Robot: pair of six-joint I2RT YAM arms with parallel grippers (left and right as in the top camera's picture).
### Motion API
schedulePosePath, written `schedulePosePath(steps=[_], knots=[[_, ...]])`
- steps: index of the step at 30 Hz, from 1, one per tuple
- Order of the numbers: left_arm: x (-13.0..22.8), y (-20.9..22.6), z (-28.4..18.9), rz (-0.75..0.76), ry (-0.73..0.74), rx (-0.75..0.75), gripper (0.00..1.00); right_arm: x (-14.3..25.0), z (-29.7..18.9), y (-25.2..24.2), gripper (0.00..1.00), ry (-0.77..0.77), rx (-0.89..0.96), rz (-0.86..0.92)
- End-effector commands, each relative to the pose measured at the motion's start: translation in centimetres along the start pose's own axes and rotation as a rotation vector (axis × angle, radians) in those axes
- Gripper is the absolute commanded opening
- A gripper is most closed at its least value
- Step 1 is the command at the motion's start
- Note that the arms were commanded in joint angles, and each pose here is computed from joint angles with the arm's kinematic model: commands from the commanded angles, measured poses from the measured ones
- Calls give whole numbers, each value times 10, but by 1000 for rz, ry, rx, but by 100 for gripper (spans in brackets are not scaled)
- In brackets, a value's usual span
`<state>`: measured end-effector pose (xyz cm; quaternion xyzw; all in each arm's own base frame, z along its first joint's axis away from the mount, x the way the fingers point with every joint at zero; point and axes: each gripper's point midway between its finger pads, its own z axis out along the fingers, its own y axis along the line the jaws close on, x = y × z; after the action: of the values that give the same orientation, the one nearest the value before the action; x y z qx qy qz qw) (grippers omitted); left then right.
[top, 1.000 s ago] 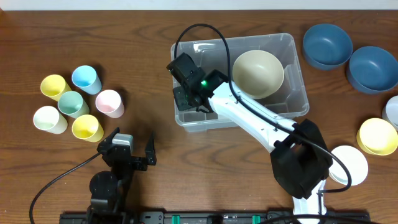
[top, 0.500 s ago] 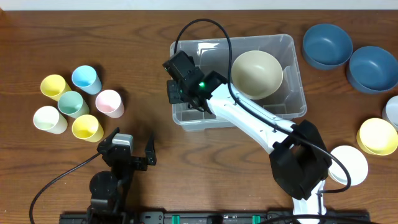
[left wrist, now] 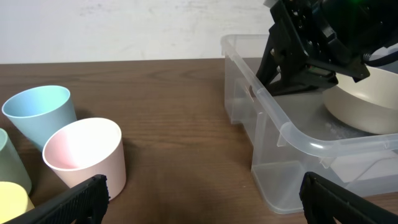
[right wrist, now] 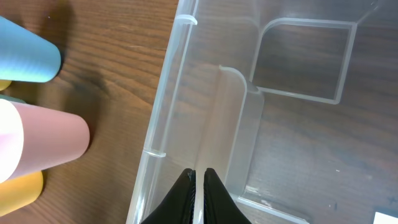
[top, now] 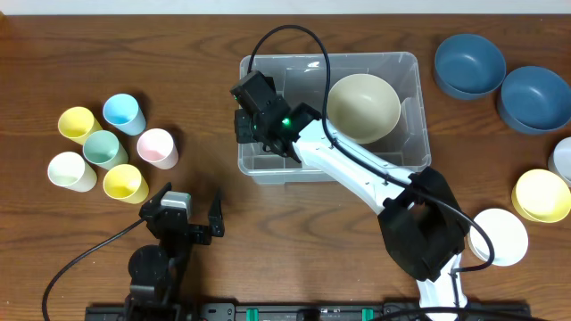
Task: Pack container
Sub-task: 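Open the right gripper and release the cream bowl in the bin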
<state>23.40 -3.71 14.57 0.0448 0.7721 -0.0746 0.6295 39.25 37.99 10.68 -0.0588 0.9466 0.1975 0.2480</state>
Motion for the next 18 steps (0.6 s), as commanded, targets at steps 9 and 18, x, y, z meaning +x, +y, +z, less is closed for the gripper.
schedulePosePath(steps=[9,18], knots=[[14,-1,1,-2,43,7,98,-46,-48,3,23,-68,8,-75],[14,-1,1,-2,43,7,98,-114,-168,-114,38,-182,355,2]])
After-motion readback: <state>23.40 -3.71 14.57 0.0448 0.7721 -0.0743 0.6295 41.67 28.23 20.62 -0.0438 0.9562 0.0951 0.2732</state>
